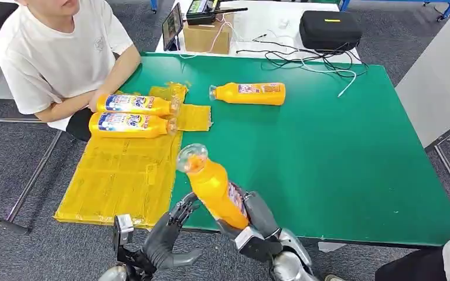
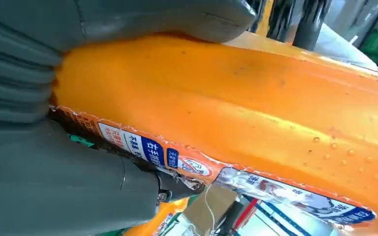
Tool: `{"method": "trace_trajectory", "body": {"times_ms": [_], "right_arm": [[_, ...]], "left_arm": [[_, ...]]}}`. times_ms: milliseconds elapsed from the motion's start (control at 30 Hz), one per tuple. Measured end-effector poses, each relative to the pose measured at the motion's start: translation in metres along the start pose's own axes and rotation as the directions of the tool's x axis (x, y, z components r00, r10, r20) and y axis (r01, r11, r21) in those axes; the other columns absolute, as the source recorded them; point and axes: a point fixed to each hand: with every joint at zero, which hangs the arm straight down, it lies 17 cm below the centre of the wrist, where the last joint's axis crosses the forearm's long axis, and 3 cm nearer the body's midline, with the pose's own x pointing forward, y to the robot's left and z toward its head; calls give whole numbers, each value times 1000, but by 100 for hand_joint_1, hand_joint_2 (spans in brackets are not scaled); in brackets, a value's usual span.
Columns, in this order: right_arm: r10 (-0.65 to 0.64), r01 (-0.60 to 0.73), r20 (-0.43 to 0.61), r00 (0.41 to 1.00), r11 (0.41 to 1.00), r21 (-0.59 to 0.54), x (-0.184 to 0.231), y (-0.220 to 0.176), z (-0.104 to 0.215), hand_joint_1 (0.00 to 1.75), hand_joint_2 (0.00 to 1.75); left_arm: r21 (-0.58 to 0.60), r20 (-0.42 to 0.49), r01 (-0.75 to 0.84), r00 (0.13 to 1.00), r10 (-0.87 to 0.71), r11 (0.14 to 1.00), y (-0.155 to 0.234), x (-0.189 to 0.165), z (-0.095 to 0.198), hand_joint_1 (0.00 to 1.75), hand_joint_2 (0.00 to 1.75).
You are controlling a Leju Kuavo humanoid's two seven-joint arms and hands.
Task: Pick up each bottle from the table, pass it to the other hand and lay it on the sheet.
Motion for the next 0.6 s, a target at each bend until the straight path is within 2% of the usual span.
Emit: {"method": "trace_trajectory", "body": {"times_ms": [100, 233, 367, 600], "right_arm": [[36, -36, 2, 999, 999, -7, 2, 7, 2, 175, 175], [48, -48, 6, 999, 999, -1, 4, 15, 4, 175, 175], [117, -117, 17, 993, 993, -8, 5, 23, 5, 175, 175], [85, -85, 1, 996, 996, 21, 5, 56, 12, 175, 175]], "left_arm": [[54, 2, -61, 998, 61, 997, 6, 2, -6, 0, 175], [71, 9, -83, 997, 83, 994, 7, 3, -11, 0, 175], [99, 31, -138, 990, 136, 985, 8, 9, -16, 0, 175], [44, 90, -176, 981, 172, 983, -16, 33, -21, 0, 175]]}}
